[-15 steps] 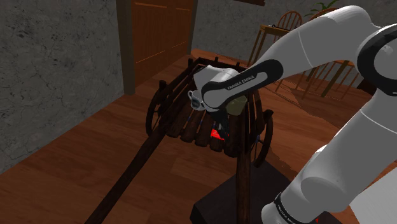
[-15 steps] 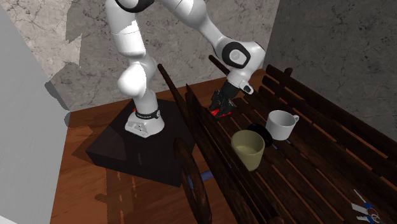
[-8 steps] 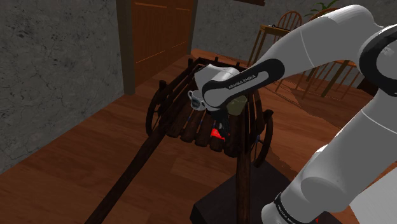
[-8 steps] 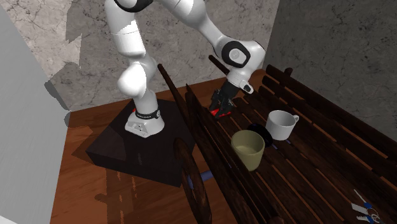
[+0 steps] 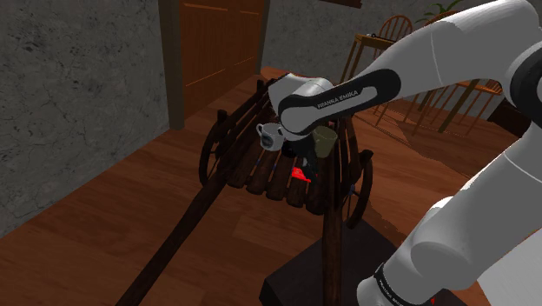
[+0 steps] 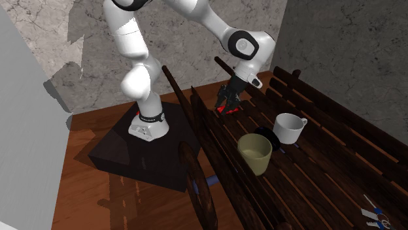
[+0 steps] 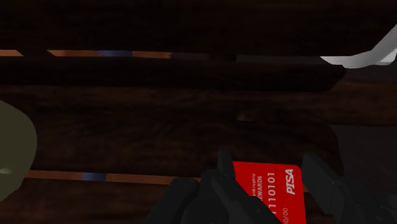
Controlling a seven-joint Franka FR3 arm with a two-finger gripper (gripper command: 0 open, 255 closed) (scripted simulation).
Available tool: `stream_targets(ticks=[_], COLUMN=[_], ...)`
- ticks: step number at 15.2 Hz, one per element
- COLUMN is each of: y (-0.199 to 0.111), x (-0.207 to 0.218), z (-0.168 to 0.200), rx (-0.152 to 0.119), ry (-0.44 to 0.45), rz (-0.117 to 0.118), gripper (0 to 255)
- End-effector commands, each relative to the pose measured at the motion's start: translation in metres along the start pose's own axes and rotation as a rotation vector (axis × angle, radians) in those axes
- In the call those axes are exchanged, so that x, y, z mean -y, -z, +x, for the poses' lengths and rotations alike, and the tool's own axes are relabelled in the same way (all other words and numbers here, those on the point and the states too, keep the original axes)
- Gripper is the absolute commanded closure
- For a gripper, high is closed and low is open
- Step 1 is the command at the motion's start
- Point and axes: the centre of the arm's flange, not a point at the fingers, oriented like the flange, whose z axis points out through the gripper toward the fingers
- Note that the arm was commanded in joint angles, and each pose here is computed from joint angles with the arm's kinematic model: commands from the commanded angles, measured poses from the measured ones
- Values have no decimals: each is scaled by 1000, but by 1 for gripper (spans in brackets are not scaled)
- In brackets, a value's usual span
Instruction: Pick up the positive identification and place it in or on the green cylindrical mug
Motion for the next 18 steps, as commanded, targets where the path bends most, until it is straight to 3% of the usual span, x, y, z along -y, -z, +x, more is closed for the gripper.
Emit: stream_targets(ticks=[1, 18], y=[10, 85], x=[0, -3], z=[-6, -55], rx=[0, 0], ry=[0, 0], rz=[0, 0], gripper=[255, 255])
